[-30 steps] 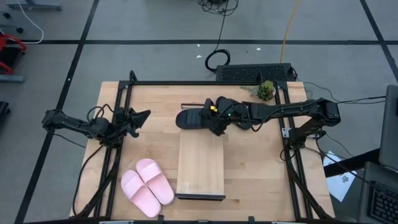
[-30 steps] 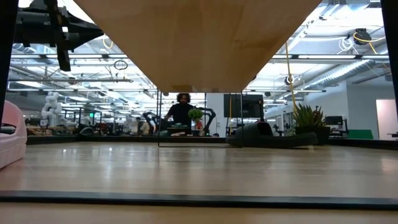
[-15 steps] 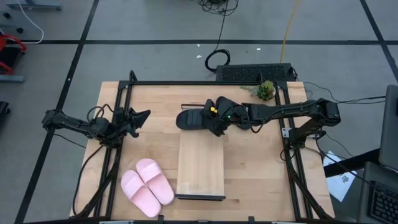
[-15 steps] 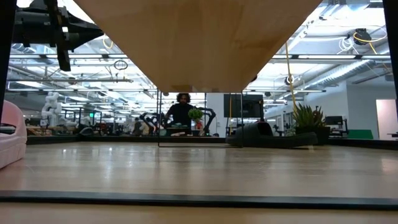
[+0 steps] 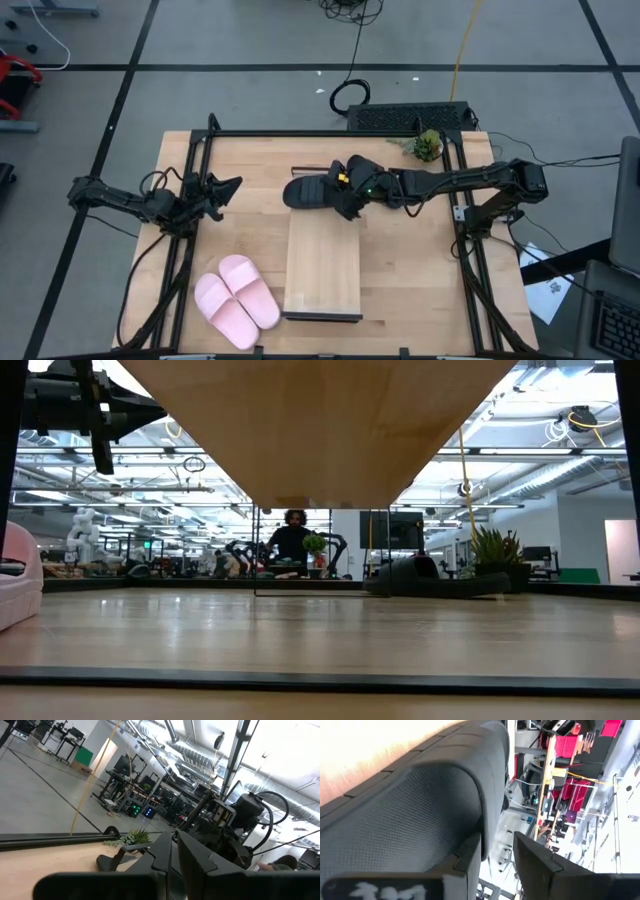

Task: Pick and place slides into the shelf
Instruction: Put the black slide on the shelf

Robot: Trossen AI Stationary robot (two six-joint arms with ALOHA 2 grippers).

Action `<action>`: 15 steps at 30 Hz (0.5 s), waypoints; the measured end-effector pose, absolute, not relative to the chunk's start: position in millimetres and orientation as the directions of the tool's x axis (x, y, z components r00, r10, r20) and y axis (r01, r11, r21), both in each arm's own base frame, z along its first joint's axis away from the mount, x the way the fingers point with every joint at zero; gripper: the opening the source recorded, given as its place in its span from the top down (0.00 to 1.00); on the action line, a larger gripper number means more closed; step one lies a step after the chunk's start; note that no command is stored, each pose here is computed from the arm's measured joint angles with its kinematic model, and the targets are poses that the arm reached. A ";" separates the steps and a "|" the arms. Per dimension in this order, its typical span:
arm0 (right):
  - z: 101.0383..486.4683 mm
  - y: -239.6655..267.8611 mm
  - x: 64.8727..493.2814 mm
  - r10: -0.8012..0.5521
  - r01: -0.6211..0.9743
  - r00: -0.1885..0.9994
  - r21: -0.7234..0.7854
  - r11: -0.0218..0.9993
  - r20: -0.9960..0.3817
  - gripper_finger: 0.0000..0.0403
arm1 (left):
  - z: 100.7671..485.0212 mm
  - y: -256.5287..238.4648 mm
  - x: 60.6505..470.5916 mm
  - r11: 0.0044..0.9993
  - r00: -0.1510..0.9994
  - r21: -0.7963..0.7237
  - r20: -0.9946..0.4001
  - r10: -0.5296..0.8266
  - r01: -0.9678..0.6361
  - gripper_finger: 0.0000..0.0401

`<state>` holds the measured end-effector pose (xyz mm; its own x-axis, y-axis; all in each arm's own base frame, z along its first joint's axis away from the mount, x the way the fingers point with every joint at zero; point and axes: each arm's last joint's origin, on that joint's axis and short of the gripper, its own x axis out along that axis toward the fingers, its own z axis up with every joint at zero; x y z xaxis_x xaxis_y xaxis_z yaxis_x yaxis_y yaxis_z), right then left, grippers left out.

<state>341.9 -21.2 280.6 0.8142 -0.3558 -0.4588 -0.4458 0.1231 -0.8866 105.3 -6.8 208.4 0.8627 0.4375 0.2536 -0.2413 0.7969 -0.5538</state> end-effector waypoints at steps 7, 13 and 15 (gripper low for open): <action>280.7 -21.1 341.6 -0.385 -0.446 0.803 -0.888 0.117 -0.454 0.73 | 208.5 -6.8 105.3 0.797 0.863 -0.554 0.254 0.437 -0.240 0.92; 280.8 -21.6 341.3 -0.411 -0.449 0.793 -0.888 0.103 -0.449 0.73 | 208.5 -6.9 105.3 0.797 0.863 -0.554 0.254 0.437 -0.240 0.92; 281.1 -21.9 341.1 -0.423 -0.451 0.789 -0.887 0.093 -0.446 0.73 | 208.5 -6.9 105.3 0.797 0.863 -0.554 0.254 0.437 -0.240 0.92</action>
